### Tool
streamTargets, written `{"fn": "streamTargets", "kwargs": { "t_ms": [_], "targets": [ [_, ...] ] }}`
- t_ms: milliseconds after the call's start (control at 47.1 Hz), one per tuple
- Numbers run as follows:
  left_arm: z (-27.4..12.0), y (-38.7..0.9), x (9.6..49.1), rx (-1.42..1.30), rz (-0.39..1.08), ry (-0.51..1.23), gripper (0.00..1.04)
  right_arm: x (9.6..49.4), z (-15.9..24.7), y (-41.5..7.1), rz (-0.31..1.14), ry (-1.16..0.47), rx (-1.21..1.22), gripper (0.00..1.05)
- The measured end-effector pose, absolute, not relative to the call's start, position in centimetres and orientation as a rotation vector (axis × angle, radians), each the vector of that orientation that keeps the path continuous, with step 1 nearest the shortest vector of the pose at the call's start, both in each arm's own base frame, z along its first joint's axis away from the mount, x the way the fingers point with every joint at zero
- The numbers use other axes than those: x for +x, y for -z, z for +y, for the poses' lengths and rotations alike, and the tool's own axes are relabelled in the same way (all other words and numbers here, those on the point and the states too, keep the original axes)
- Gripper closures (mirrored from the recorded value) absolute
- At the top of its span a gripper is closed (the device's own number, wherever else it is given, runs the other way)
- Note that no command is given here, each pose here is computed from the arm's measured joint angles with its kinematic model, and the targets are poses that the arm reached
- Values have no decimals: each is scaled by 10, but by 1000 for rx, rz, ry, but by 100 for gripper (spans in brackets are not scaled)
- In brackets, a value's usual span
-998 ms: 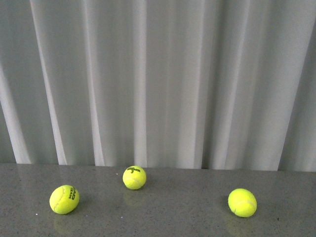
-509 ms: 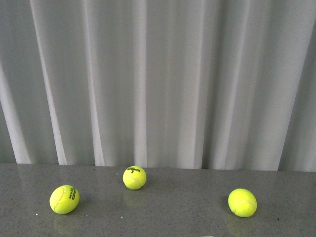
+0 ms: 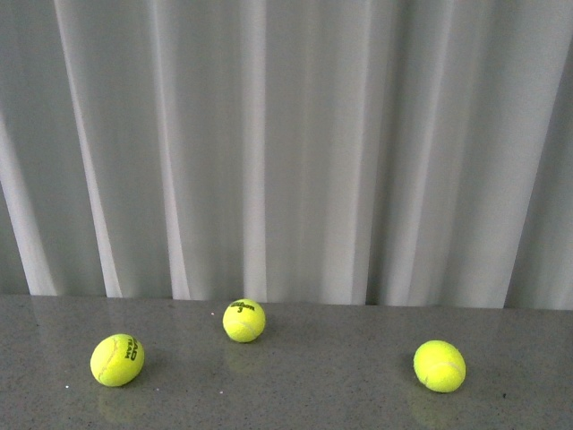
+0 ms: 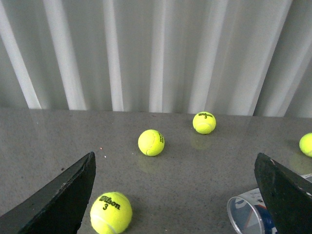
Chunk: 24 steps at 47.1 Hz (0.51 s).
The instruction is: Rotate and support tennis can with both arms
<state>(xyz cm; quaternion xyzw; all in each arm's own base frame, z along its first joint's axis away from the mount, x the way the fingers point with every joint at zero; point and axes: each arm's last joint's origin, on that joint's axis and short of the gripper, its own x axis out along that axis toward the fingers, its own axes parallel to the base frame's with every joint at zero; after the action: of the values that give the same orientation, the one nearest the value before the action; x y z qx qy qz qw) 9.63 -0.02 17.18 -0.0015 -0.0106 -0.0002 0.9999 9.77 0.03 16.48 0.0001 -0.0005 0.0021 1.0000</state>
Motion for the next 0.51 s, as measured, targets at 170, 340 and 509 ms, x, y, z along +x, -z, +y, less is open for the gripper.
{"fn": "streamTargets", "kwargs": {
  "t_ms": [170, 340, 509],
  "targets": [
    [0, -176, 139, -271, 344, 96, 7, 98, 0, -165, -1, -4, 0, 7],
    [0, -181, 198, -314, 430, 310, 7, 98, 0, -165, -2, -4, 0, 7],
    [-2, -142, 243, -433, 667, 469, 7, 98, 0, -165, -2, -4, 0, 7]
  ]
}}
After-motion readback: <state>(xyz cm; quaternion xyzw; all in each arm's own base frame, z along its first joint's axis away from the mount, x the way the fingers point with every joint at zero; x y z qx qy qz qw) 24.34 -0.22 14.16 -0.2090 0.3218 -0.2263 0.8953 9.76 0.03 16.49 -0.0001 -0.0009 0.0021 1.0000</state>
